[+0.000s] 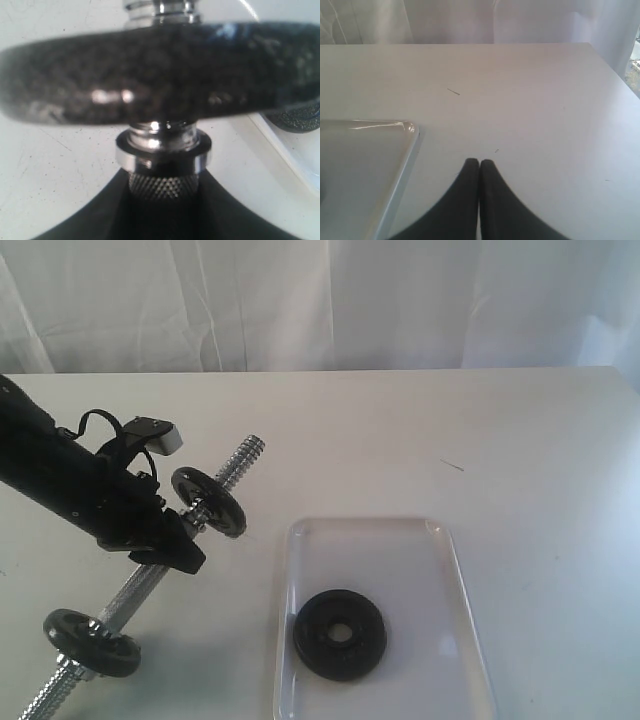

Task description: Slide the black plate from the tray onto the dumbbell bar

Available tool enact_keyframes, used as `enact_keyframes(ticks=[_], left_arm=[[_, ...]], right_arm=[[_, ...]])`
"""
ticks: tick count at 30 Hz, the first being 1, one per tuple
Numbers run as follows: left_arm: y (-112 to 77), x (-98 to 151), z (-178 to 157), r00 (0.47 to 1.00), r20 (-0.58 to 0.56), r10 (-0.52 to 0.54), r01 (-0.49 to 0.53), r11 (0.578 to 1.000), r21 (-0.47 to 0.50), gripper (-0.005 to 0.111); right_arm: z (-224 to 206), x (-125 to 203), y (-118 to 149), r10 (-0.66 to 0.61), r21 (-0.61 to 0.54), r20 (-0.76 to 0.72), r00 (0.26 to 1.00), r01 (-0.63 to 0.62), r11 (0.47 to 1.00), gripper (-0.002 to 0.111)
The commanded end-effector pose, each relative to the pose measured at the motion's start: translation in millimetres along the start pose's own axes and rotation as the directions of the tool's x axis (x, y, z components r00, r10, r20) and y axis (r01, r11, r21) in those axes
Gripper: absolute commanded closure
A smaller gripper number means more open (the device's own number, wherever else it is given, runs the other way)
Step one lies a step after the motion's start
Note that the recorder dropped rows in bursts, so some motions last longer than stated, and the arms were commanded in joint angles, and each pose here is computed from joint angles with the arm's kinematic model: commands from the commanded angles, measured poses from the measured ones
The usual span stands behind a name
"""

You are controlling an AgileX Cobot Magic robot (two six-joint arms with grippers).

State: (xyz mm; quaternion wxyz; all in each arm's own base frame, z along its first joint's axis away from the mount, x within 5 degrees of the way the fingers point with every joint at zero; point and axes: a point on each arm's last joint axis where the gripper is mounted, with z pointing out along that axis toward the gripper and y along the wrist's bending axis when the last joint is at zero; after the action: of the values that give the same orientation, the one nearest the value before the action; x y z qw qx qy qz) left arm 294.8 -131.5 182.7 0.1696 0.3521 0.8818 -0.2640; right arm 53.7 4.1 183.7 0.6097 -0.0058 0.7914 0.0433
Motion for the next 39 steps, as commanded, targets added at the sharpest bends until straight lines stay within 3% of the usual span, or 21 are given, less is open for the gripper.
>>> enact_keyframes(ticks=[1,7,14,25,31,34,35,39], left_arm=[[-14.1,-12.2,-14.5,0.997,0.072,-0.004,-0.001,0.998,0.062,0.107],[-14.3,-12.1,-14.5,0.997,0.071,-0.004,-0.001,0.998,0.064,0.107],[-14.3,-12.1,-14.5,0.997,0.071,-0.004,-0.001,0.998,0.064,0.107],[-14.3,-12.1,-14.5,0.997,0.071,-0.004,-0.001,0.998,0.064,0.107],[-14.3,-12.1,-14.5,0.997,0.071,-0.004,-0.001,0.998,0.064,0.107],[-14.3,-12.1,-14.5,0.997,0.071,-0.004,-0.001,0.998,0.064,0.107],[-14.3,-12.1,-14.5,0.997,0.071,-0.004,-0.001,0.998,0.064,0.107],[-14.3,-12.1,-14.5,0.997,0.071,-0.004,-0.001,0.998,0.064,0.107]], right_arm=[[0.0,0.1,0.6,-0.016,-0.015,0.015,1.0,0.016,1.0,0.108],[-3.1,-22.2,2.6,-0.034,-0.027,0.261,0.965,0.043,0.999,0.108],[-13.7,-46.4,4.7,0.002,-0.053,0.527,0.85,0.031,0.998,0.108],[-28.0,-64.0,6.2,0.122,-0.141,0.709,0.695,-0.03,0.99,0.108],[-29.2,-65.4,3.9,0.362,-0.299,0.672,0.646,-0.211,0.931,0.108],[-20.1,-66.6,-3.0,0.562,-0.345,0.551,0.617,-0.445,0.827,0.108],[-16.2,-70.9,-3.1,0.59,-0.327,0.501,0.633,-0.493,0.806,0.108],[5.0,-100.3,7.5,0.432,-0.173,0.286,0.856,-0.397,0.901,0.108]])
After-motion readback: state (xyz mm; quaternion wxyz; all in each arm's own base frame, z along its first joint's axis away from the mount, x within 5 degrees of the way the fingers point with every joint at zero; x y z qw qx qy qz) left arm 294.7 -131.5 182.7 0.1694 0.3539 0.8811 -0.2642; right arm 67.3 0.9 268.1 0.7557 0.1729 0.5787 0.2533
